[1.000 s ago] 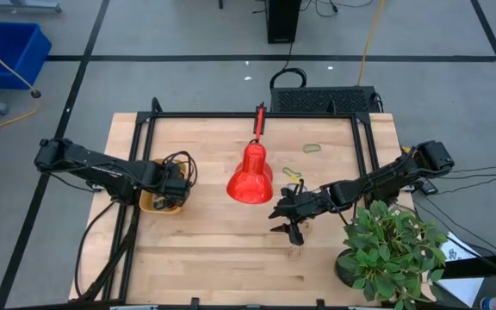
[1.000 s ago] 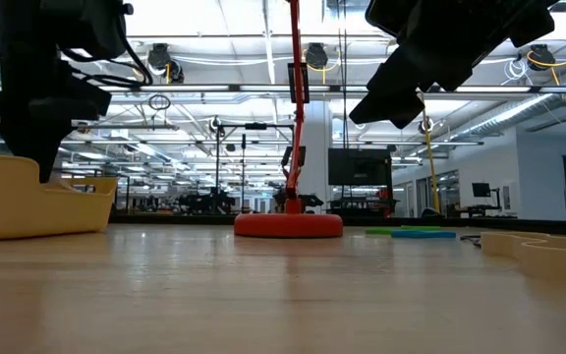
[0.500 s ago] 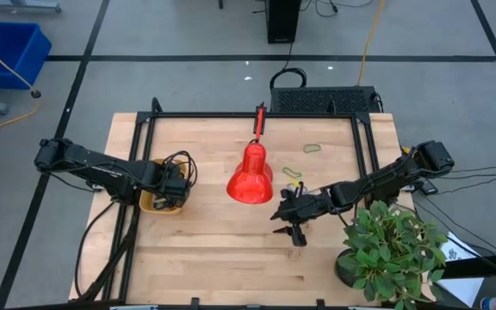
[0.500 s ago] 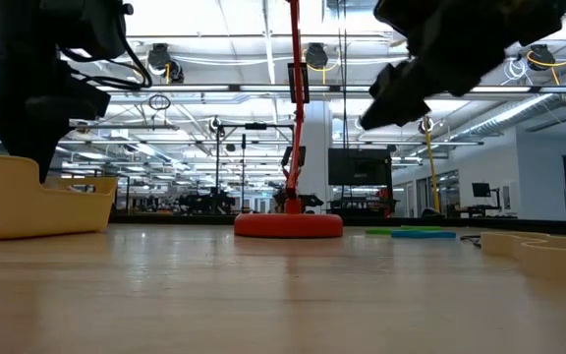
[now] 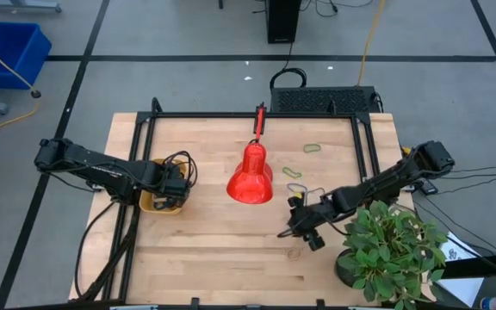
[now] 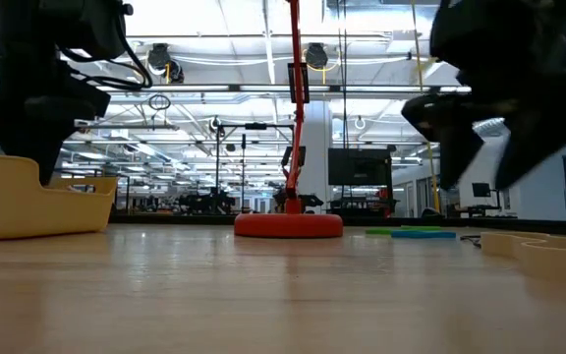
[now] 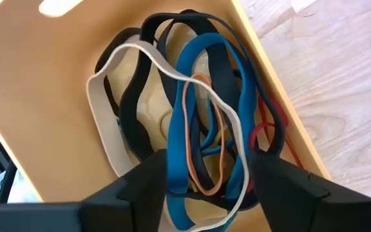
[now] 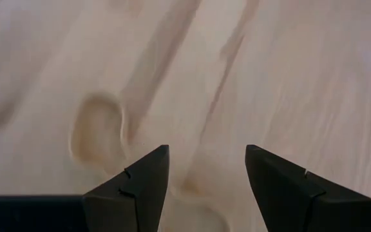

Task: Pick and place rubber bands into bin
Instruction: Put the white rubber band into the yellow bin

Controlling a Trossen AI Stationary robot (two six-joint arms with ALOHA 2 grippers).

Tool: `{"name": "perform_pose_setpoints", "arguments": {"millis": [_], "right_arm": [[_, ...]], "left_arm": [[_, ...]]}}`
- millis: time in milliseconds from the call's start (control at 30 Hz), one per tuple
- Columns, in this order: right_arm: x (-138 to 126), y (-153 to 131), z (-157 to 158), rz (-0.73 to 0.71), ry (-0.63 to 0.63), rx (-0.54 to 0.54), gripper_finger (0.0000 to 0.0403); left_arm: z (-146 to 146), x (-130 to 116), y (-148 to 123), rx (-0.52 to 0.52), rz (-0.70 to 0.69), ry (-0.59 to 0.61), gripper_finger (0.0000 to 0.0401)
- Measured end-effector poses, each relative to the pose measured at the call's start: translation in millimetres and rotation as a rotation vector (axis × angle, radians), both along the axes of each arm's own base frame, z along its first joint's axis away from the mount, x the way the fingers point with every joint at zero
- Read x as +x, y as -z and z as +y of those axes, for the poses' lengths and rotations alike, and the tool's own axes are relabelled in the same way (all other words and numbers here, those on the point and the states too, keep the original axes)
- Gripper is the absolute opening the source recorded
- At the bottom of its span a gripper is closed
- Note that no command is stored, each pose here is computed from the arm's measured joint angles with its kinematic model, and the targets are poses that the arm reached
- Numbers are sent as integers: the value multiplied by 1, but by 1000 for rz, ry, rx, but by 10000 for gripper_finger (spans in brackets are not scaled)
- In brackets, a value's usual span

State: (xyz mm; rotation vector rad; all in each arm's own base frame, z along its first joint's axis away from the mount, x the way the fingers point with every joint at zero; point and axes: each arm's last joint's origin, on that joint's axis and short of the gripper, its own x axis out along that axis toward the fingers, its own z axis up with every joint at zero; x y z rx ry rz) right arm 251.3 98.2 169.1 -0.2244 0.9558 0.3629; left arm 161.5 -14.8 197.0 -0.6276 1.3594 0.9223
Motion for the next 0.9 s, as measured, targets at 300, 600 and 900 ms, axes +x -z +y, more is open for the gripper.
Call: {"name": "perform_pose_setpoints", "arguments": {"millis": [300, 600, 900], "right_arm": [[-13, 7, -1, 76, -67, -221, 199], [-19, 30, -6, 144, -23, -217, 199], [-24, 40, -7, 167, 69, -166, 143]], "left_arm": [[0, 0, 0, 0, -1, 1, 250], [0, 0, 0, 0, -6, -11, 251], [0, 0, 0, -1, -7, -12, 251]]}}
